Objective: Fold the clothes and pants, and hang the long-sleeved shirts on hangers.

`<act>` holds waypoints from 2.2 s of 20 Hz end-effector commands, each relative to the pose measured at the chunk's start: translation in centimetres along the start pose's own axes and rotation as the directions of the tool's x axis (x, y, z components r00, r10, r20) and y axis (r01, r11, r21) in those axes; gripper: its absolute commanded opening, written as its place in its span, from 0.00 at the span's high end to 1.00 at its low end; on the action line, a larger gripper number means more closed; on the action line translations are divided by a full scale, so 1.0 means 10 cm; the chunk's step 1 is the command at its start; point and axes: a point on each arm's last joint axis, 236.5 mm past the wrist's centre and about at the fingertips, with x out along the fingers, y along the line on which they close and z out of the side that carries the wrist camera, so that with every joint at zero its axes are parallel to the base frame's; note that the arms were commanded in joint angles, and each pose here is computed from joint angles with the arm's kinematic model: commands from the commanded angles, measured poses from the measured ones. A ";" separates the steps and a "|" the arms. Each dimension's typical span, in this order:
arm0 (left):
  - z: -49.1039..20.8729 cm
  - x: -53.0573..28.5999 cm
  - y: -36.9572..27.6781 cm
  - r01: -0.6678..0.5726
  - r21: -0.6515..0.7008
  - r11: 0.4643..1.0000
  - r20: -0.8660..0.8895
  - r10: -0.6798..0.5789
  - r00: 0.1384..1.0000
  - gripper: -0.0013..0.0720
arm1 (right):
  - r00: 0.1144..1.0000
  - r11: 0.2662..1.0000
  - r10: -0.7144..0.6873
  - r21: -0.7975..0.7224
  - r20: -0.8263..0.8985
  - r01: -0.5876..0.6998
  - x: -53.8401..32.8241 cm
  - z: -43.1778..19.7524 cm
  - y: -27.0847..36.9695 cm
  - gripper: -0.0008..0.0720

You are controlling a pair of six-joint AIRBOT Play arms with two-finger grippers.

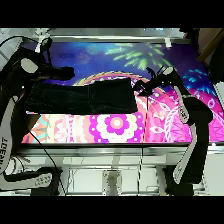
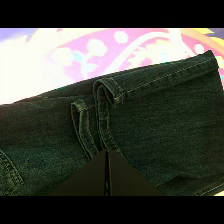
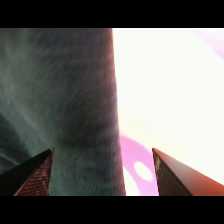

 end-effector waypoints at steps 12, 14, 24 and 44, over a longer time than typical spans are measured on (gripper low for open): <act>-0.31 0.07 -0.15 -0.005 0.088 0.996 -0.119 0.016 0.993 0.95 | 0.977 0.944 0.172 -0.262 -0.125 -0.200 -0.73 -0.44 1.23 0.95; -0.46 0.18 -0.49 0.050 0.139 0.989 -0.164 -0.026 0.986 0.95 | 0.992 0.950 0.098 -0.288 -0.085 -0.118 -1.13 -0.50 1.22 0.95; -1.73 1.82 -1.69 0.182 0.226 0.957 -0.306 -0.108 0.946 0.95 | 0.994 0.927 0.105 -0.361 -0.014 -0.103 -1.46 -0.58 1.55 0.95; -0.20 -0.76 0.70 -0.235 0.059 0.970 -0.082 0.239 0.967 0.95 | 0.886 0.880 0.337 -0.441 0.317 -0.177 1.45 -0.70 3.91 0.95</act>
